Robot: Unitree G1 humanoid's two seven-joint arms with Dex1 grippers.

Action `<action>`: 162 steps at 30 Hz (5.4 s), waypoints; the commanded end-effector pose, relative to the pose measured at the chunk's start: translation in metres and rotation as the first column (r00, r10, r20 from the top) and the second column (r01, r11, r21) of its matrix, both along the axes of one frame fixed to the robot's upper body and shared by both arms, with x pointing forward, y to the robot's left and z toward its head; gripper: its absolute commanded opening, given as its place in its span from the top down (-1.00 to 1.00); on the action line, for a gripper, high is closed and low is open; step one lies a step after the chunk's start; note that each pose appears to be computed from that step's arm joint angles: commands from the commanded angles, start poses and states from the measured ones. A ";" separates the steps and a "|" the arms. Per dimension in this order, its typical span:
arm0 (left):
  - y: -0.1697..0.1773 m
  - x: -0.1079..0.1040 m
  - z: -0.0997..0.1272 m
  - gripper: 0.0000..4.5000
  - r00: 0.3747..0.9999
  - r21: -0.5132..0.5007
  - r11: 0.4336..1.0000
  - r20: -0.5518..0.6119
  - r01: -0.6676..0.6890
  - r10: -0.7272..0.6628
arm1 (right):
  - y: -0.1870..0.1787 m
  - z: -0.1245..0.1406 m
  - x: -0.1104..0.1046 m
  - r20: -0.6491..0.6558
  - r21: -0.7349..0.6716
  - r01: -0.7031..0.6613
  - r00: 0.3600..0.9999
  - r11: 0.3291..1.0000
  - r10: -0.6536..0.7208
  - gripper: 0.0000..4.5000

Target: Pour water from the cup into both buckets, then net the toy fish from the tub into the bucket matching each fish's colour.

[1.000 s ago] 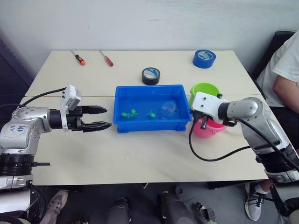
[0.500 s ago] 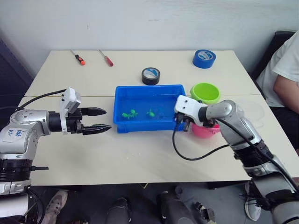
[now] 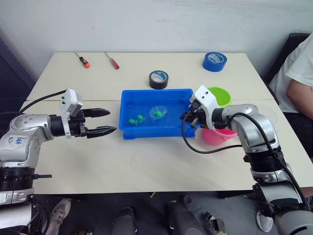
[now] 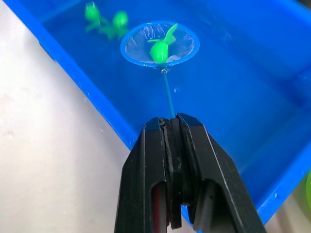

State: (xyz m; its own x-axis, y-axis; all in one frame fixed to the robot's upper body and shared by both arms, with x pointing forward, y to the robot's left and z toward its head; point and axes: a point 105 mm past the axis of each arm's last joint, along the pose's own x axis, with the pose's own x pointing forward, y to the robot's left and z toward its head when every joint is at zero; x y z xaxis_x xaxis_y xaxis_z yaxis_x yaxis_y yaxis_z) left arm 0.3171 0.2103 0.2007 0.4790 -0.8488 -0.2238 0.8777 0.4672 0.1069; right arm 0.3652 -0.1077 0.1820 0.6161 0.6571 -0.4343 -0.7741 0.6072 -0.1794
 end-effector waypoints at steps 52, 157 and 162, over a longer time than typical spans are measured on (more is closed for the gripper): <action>-0.059 0.054 0.040 -0.83 0.960 -0.055 0.978 0.211 0.200 -0.185 | -0.163 0.059 -0.011 0.676 -0.710 0.540 0.702 0.453 0.223 1.00; -0.019 0.021 0.033 -0.83 0.988 -0.050 0.997 0.148 0.056 -0.048 | -0.091 0.081 -0.006 0.213 0.187 0.157 0.957 0.970 -0.195 1.00; -0.029 0.031 0.035 -0.83 0.984 -0.052 0.994 0.156 0.099 -0.090 | -0.134 0.077 -0.012 0.242 0.100 0.300 0.918 0.949 -0.315 1.00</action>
